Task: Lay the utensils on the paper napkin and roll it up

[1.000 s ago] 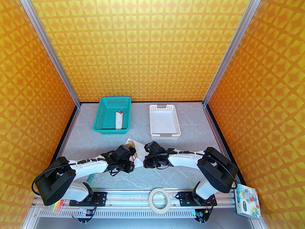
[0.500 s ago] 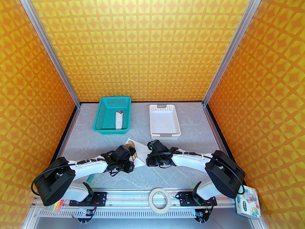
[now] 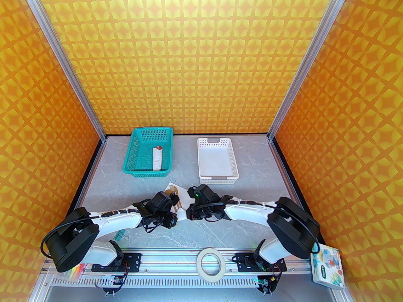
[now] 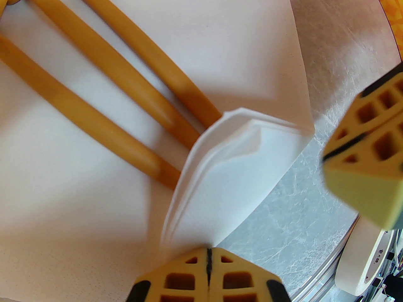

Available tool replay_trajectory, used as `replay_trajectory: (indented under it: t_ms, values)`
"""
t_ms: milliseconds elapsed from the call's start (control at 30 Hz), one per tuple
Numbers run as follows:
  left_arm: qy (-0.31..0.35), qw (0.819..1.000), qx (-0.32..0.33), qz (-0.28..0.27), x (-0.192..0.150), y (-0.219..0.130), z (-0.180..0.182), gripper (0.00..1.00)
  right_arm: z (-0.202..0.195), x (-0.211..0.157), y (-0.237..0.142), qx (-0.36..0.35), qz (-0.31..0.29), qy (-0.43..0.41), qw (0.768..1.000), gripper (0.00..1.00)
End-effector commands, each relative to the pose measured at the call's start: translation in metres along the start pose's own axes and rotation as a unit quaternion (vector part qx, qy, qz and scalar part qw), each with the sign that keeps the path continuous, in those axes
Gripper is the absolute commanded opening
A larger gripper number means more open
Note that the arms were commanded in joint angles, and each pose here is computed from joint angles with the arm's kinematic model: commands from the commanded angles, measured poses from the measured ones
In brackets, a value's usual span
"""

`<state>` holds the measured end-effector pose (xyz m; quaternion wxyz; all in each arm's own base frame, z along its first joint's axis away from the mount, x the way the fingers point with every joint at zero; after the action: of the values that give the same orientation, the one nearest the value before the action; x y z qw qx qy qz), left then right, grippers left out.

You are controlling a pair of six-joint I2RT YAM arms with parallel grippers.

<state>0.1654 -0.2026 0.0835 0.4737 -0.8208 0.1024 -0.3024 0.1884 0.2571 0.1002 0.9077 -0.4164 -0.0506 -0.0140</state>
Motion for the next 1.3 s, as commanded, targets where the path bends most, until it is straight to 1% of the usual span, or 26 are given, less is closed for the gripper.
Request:
replay_trajectory:
  t_ms: [0,233,433,533,667,800,1000,1267]
  values:
    - [-0.014,0.999,0.029,0.019,-0.012,0.0,0.009,0.0,0.001,0.0,0.007,0.006,0.007,0.006,1.0,0.0]
    - [-0.012,1.0,0.025,0.007,-0.009,-0.004,0.007,0.0,-0.016,-0.004,0.015,-0.042,0.018,0.024,0.999,0.0]
    - [-0.01,1.0,0.011,-0.017,-0.003,-0.015,0.0,0.0,-0.022,-0.007,0.016,-0.06,0.023,0.029,0.997,0.0]
    - [-0.007,0.999,-0.011,-0.038,0.003,-0.022,-0.006,0.0,-0.023,-0.007,0.016,-0.065,0.025,0.028,0.997,0.0]
    - [0.011,0.996,-0.061,-0.062,0.009,-0.026,-0.016,0.0,-0.024,-0.008,0.016,-0.065,0.025,0.026,0.997,0.0]
    - [0.011,0.996,-0.065,-0.052,0.011,-0.02,-0.014,0.0,-0.023,-0.007,0.016,-0.065,0.027,0.025,0.997,0.0]
    - [-0.004,0.998,-0.044,-0.044,0.014,-0.011,0.0,0.0,-0.023,-0.007,0.017,-0.065,0.029,0.024,0.997,0.0]
    - [-0.002,0.999,-0.032,-0.016,0.007,-0.006,0.004,0.0,-0.024,-0.007,0.017,-0.073,0.027,0.025,0.997,0.0]
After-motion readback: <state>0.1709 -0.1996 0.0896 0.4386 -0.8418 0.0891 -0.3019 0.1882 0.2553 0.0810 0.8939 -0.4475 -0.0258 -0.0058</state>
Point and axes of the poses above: each hand's point on the last joint's axis, 136 mm out from that joint toward the fingers, its own y axis out along the fingers, its own z axis along the line the jaws close on, x = y × z, the point moved 8 cm from there along -y, back along the fingers, and after that the axes turned 11 degrees about y, right-handed, at the moved point
